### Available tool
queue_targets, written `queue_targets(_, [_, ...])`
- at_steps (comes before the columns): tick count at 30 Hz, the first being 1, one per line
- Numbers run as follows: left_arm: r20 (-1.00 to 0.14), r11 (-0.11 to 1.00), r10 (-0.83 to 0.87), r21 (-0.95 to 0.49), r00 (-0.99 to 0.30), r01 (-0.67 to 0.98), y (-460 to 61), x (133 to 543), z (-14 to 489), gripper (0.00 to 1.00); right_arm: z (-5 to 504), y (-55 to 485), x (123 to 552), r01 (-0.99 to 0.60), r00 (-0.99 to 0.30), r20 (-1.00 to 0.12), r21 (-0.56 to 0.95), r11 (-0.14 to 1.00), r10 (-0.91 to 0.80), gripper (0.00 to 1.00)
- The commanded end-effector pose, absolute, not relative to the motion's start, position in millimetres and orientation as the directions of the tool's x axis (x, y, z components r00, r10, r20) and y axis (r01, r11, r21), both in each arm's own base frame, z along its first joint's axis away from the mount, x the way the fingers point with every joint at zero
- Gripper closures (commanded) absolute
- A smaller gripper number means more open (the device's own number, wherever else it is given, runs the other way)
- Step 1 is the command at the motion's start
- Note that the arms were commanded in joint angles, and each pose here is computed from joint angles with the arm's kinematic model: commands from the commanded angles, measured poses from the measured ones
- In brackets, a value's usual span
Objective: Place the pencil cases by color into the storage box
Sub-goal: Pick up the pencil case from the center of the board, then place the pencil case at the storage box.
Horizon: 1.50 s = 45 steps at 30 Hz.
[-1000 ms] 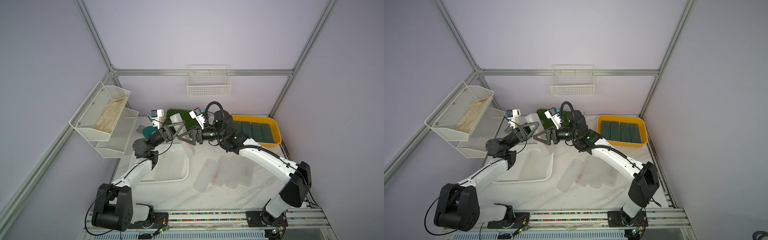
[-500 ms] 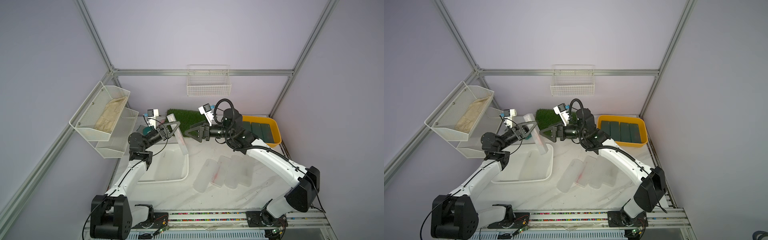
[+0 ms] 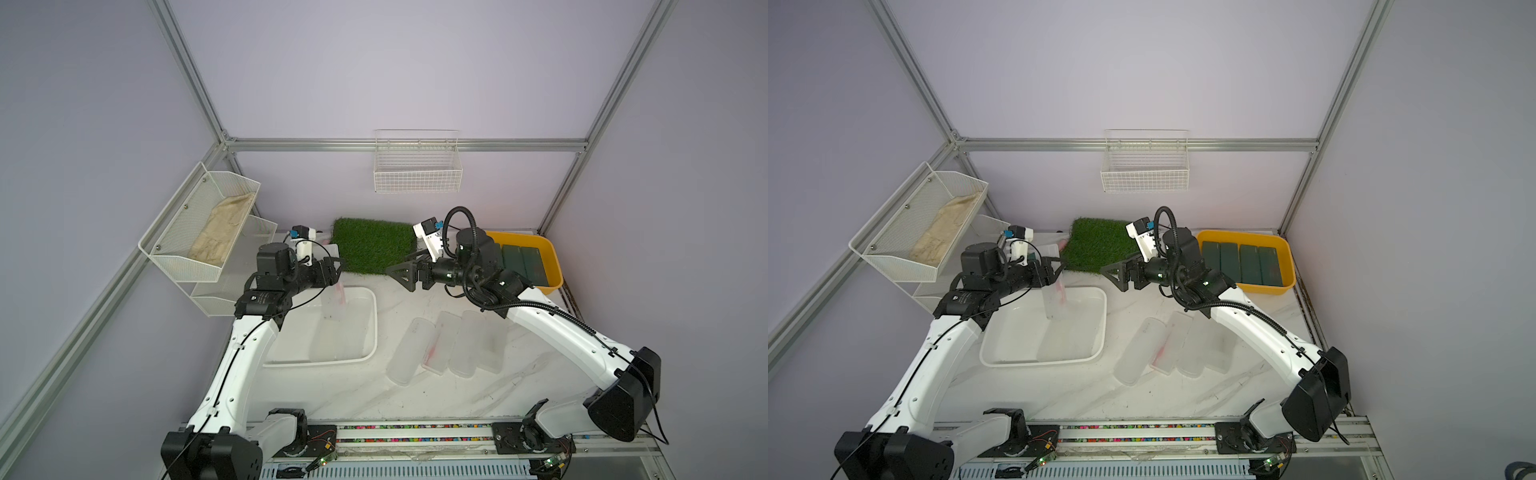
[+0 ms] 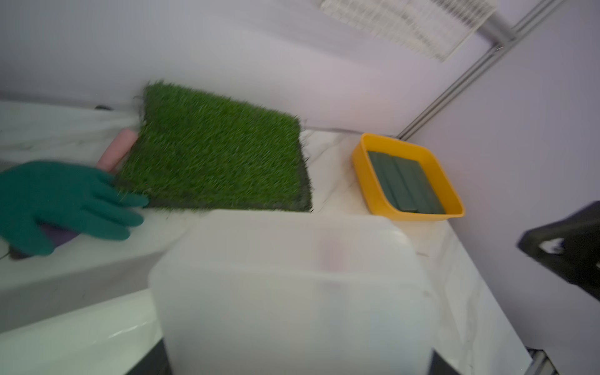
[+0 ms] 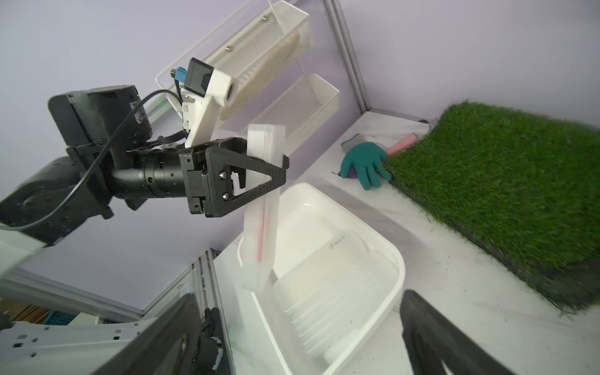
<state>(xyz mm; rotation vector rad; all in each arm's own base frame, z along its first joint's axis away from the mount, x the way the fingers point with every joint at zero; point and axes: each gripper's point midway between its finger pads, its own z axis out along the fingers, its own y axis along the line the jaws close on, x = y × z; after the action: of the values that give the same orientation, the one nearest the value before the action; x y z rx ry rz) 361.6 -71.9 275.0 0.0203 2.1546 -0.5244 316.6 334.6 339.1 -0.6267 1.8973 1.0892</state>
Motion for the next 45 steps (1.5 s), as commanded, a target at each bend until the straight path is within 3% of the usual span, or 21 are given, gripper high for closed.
queue_targets(1, [-0.749,0.988,-0.062,-0.141,-0.66,0.067,-30,360,253,0.4,326,328,315,-0.738,-0.472,-0.88,0.356,0.572,-0.061,0.03])
queue_targets(11, [-0.628,0.991,0.017,0.111,-0.778,-0.069,16,361,196,0.39,290,340,297,-0.756,-0.451,-0.887,0.318,0.573,-0.103,0.03])
queue_targets(21, [-0.511,0.971,0.009,0.209,-0.86,-0.114,34,360,147,0.39,279,333,290,-0.766,-0.407,-0.906,0.267,0.584,-0.119,0.03])
queue_targets(37, [-0.382,0.964,0.01,0.248,-0.924,-0.092,38,364,78,0.38,270,324,290,-0.767,-0.359,-0.926,0.219,0.603,-0.12,0.03])
queue_targets(45, [-0.387,0.949,0.055,0.307,-0.92,-0.073,48,385,72,0.38,265,320,288,-0.765,-0.348,-0.928,0.201,0.611,-0.13,0.03])
